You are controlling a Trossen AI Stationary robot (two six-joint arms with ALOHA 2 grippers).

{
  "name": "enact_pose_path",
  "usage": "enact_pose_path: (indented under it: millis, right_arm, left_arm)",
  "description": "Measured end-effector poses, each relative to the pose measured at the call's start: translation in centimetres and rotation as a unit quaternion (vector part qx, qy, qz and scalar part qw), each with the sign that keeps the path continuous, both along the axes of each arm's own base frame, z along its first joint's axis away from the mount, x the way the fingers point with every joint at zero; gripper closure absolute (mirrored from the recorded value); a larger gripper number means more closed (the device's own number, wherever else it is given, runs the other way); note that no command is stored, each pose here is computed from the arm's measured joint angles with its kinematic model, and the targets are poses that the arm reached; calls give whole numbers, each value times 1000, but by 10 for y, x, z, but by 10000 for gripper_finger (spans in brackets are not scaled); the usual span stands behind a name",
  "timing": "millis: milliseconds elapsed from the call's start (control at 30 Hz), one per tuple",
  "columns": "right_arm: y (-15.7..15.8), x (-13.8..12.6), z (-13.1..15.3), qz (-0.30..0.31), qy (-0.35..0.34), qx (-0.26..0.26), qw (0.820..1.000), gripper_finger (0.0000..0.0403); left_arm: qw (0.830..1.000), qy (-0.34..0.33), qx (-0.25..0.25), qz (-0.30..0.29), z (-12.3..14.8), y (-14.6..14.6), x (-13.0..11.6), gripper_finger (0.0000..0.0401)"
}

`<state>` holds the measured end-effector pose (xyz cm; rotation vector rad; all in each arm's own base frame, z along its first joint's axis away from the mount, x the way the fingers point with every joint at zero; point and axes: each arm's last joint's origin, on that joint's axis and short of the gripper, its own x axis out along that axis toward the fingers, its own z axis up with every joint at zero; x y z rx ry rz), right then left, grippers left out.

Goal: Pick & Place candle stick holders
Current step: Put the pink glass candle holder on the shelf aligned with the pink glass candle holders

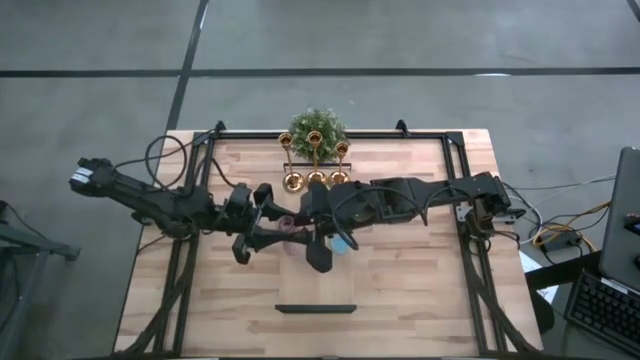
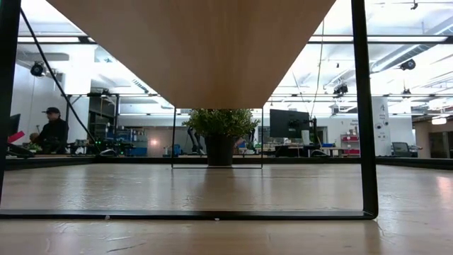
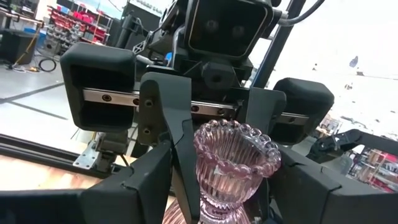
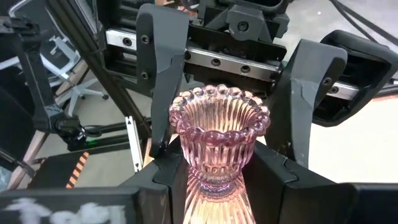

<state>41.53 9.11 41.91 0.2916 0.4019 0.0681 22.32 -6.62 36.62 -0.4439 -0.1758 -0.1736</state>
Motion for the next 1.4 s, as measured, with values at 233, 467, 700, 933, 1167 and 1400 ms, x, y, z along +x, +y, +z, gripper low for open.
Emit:
enact_pose_path:
  millis: [233, 467, 700, 933, 1167, 1400]
  right_arm:
    - [0, 0, 1, -1, -2, 3, 1000, 285]
    - [0, 0, 1, -1, -3, 3, 1000, 284]
    - [0, 0, 1, 0, -2, 2, 1000, 280]
    - [0, -1, 0, 1, 3, -2, 1000, 253]
    - [0, 0, -1, 3, 3, -6, 1000, 234]
    - [-1, -1, 0, 3, 3, -7, 1000, 227]
  left_arm:
    - [1000, -8, -7, 3, 1, 0, 0, 166]
    - [1000, -14, -13, 6, 2, 1, 0, 166]
    - [1000, -15, -15, 11, 3, 1, 0, 167]
    - [1000, -15, -19, 19, 3, 2, -1, 168]
    - [999, -13, -15, 29, 5, 4, -5, 171]
    - [999, -16, -12, 35, 6, 5, -7, 190]
